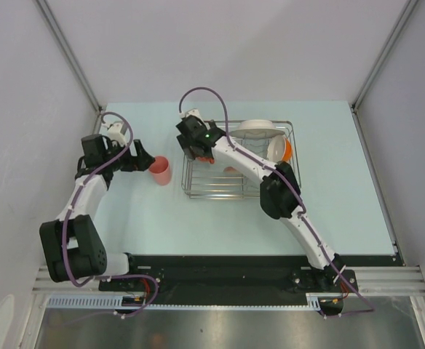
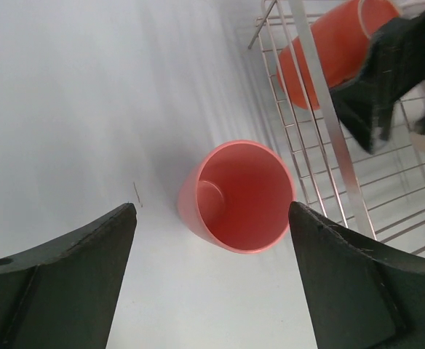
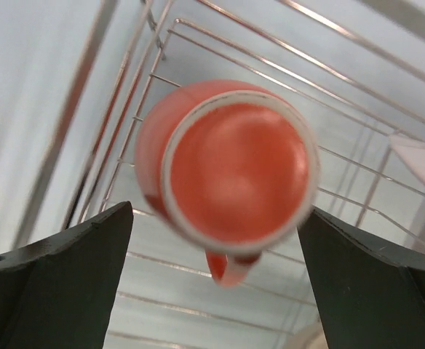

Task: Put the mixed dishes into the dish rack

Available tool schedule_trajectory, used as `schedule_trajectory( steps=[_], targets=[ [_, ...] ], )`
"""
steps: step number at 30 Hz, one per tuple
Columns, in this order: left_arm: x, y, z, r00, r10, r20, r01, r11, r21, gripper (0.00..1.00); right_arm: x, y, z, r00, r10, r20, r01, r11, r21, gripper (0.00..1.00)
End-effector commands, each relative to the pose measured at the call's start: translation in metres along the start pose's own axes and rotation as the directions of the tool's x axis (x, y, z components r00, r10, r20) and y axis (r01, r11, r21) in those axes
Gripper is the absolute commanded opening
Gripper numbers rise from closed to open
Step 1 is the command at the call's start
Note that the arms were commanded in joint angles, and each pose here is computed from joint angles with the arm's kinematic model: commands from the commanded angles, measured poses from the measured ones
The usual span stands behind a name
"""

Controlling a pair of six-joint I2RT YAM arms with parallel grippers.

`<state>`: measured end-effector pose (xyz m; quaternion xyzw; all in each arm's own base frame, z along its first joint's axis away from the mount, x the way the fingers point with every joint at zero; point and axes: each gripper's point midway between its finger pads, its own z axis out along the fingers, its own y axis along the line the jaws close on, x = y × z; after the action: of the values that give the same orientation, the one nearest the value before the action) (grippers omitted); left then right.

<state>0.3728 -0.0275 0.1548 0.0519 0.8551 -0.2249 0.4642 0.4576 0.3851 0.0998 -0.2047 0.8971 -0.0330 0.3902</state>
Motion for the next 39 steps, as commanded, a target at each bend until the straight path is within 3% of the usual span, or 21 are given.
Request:
schedule_trajectory(
  steps=[1,8,12,13,21,29,32,33,34,39],
  targets=[
    [-0.005,-0.001,0.009,0.997,0.080,0.009,-0.080,0.997,-0.018,0.90,-0.072,-0.019,-0.084,0.979,0.059,0.195,-0.060,0.998,0.001,1.00],
    [-0.001,0.003,0.017,0.991,0.129,-0.022,-0.130,0.988,-0.077,0.84,-0.090,-0.020,-0.135,0.962,0.070,0.265,-0.069,0.998,-0.016,1.00],
    [0.008,0.009,0.021,0.991,0.127,-0.051,-0.131,0.987,-0.089,0.58,-0.089,-0.017,-0.162,0.952,0.092,0.292,-0.081,0.995,-0.050,1.00],
    [0.009,0.010,0.021,0.990,0.127,-0.054,-0.131,0.987,-0.092,0.57,-0.090,-0.017,-0.169,0.949,0.100,0.300,-0.086,0.995,-0.059,1.00],
    [0.016,0.016,0.035,0.987,0.132,-0.089,-0.141,0.985,-0.104,0.56,-0.081,-0.025,-0.212,0.929,0.186,0.319,-0.146,0.979,-0.144,1.00],
    [0.031,0.011,0.059,0.975,0.140,-0.171,-0.156,0.984,-0.085,0.53,-0.052,-0.032,-0.218,0.932,0.230,0.282,-0.189,0.968,-0.164,1.00],
    [0.037,0.011,0.064,0.971,0.131,-0.198,-0.149,0.986,-0.078,0.22,-0.042,-0.034,-0.217,0.933,0.239,0.270,-0.198,0.965,-0.170,1.00],
    [0.035,0.011,0.064,0.973,0.118,-0.197,-0.136,0.987,-0.080,0.04,-0.036,-0.033,-0.213,0.937,0.234,0.258,-0.194,0.966,-0.171,1.00],
    [0.033,0.010,0.063,0.974,0.116,-0.196,-0.134,0.988,-0.080,0.00,-0.033,-0.032,-0.213,0.938,0.238,0.253,-0.198,0.964,-0.175,1.00],
    [0.014,-0.018,0.041,0.981,0.139,-0.139,-0.140,0.990,-0.004,0.00,-0.027,-0.028,-0.217,0.932,0.296,0.210,-0.242,0.938,-0.249,1.00]
  ],
)
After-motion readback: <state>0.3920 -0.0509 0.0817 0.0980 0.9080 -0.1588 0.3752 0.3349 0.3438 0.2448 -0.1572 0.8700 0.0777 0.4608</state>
